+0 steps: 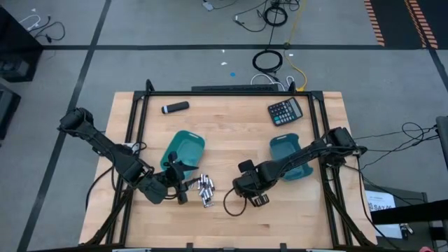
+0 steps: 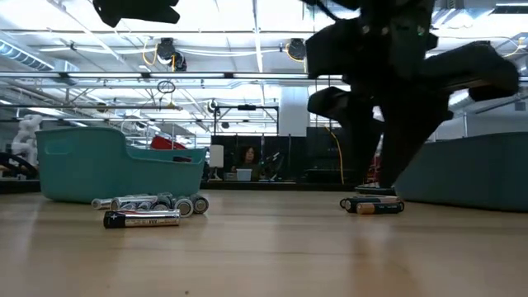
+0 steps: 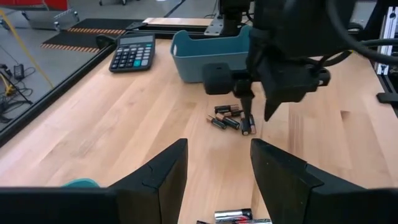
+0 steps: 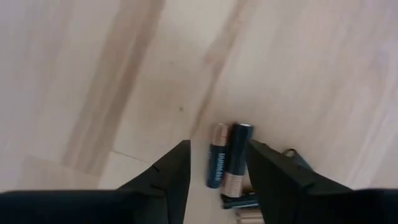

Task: Sort batteries
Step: Put the black battery into the blue bin

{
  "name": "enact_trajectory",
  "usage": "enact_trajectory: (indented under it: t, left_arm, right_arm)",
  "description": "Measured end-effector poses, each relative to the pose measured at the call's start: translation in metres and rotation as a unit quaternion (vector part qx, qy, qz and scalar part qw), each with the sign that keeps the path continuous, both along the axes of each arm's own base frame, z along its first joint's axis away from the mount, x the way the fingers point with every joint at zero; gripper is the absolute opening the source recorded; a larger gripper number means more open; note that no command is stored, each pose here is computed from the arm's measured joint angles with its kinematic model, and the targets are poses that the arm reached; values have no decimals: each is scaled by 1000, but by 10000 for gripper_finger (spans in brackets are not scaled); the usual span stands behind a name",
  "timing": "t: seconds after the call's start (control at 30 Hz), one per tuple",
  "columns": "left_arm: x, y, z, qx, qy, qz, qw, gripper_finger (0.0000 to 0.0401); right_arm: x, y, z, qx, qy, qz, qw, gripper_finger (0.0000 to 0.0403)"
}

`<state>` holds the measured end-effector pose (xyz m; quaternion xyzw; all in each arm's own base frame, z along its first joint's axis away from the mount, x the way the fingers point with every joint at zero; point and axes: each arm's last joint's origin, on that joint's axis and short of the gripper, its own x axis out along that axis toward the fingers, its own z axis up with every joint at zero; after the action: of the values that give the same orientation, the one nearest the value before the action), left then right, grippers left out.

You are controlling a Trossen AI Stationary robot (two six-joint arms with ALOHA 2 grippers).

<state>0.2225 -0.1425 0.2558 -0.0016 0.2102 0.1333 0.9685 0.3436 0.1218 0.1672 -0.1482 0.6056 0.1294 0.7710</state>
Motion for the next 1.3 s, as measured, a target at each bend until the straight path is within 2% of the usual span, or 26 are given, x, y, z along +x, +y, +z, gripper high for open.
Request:
enact_trajectory:
  t: [0.13, 0.23, 0.43, 0.7, 0.97, 1.3]
  left_arm:
    - [0, 0, 0, 0, 0, 0, 1000, 186]
    - [0, 0, 0, 0, 0, 0, 1000, 186]
    - [0, 0, 0, -5, -1, 3, 1000, 186]
    - [0, 0, -1, -6, 0, 5, 1000, 186]
    - [0, 1, -1, -5, 0, 5, 1000, 186]
    - [0, 1, -1, -5, 1, 5, 1000, 186]
  right_arm:
    - [-3, 12, -2, 7, -9, 11, 1000, 142]
    - [-9, 12, -13, 6, 1, 12, 1000, 140]
    - [-12, 5, -21, -44, -9, -5, 999, 139]
    - [-11, 5, -20, -60, -17, 9, 998, 139]
    - [-6, -12, -25, -48, -20, -5, 999, 139]
    - [-5, -20, -27, -43, -17, -2, 999, 139]
